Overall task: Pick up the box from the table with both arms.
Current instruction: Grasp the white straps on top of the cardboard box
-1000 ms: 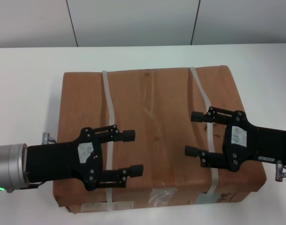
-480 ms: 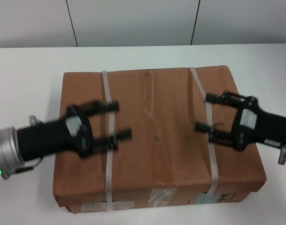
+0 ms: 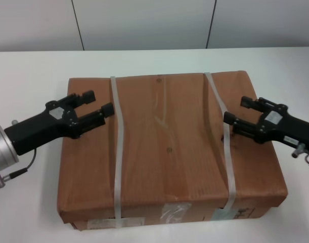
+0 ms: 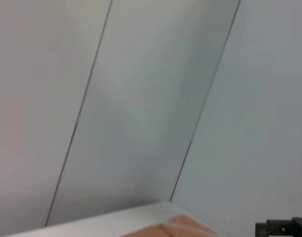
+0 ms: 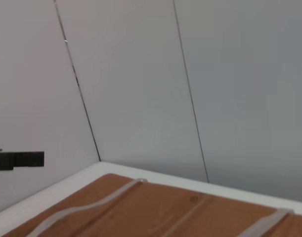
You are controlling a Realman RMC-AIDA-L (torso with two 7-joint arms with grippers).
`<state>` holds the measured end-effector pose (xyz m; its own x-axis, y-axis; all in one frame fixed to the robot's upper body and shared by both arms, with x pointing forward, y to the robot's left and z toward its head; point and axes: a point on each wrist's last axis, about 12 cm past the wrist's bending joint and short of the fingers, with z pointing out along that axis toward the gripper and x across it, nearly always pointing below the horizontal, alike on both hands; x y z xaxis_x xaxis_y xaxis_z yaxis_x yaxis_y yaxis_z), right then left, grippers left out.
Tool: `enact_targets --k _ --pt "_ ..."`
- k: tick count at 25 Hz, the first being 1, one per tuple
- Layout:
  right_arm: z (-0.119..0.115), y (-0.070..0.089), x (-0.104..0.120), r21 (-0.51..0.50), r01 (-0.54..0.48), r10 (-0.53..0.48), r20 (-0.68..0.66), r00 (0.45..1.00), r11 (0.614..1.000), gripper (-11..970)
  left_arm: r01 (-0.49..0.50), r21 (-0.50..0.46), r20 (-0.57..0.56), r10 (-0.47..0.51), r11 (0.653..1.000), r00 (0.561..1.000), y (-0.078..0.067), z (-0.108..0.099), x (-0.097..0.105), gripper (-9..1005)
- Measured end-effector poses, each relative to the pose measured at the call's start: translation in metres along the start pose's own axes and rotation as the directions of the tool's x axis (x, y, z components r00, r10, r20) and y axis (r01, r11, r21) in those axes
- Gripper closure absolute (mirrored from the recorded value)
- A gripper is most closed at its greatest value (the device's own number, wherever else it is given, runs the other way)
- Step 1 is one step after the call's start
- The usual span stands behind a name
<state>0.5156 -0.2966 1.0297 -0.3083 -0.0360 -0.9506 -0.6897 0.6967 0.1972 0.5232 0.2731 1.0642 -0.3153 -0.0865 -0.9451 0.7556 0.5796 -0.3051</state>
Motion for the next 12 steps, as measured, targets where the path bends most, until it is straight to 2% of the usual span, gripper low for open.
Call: enact_targets --k 12 --pt "0.027 0.006 0.011 0.015 -0.087 0.088 -0.068 0.994 0.996 192 0.08 -0.037 -0.186 -0.085 0.996 0.979 0.008 0.021 0.016 241"
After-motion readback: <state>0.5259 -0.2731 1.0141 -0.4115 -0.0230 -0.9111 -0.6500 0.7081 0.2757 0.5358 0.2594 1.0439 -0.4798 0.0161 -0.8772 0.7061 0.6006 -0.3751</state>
